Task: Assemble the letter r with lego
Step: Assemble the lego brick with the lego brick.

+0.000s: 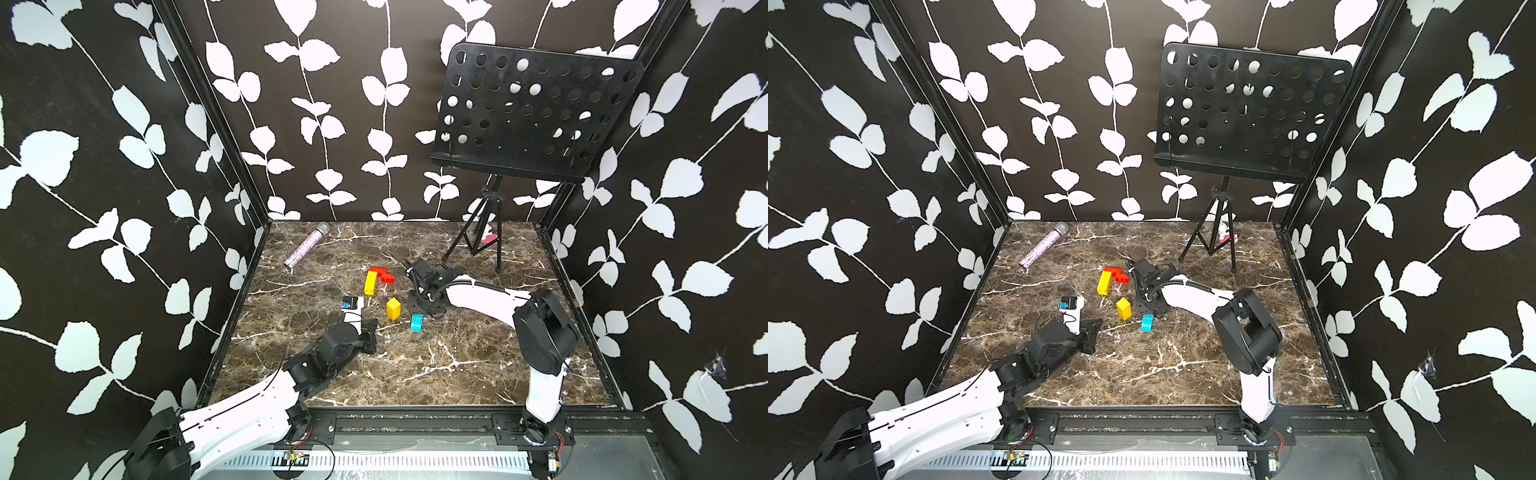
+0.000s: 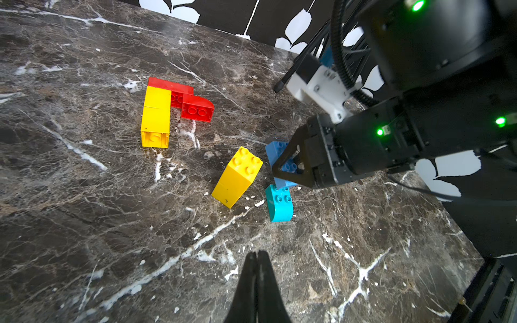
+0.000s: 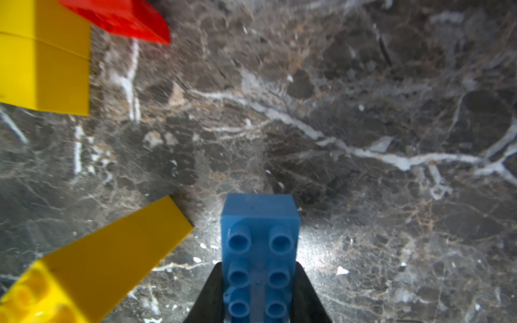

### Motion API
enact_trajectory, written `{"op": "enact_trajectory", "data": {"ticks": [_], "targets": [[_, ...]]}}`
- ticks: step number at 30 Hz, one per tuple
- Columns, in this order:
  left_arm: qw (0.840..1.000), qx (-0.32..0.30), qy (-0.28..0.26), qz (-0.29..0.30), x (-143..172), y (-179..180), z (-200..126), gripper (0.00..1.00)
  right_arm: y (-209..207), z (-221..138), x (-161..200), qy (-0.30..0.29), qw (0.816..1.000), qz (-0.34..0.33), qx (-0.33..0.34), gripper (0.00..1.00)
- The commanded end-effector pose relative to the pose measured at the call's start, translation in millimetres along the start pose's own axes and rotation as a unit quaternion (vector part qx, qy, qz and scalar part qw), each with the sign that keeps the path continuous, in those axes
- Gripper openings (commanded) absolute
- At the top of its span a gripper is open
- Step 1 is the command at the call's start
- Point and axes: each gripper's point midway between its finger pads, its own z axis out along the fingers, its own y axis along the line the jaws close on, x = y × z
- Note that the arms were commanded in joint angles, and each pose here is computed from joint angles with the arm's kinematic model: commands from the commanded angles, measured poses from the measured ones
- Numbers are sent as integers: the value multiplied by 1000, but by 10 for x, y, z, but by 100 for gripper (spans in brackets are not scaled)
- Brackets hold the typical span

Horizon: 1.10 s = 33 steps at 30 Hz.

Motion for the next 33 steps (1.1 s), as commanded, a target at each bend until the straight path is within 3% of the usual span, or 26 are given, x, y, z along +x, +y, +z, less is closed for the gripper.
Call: {"op": "enact_trajectory", "data": {"ticks": [1,33], "targets": [[1000,-6,-9,-4,1,51,-17,2,-46,21,51,5,1000,14,17,0],[1000,-15,-10,-1,66,134,-39,2,-161,255,285,56,994,-2,95,0]]}}
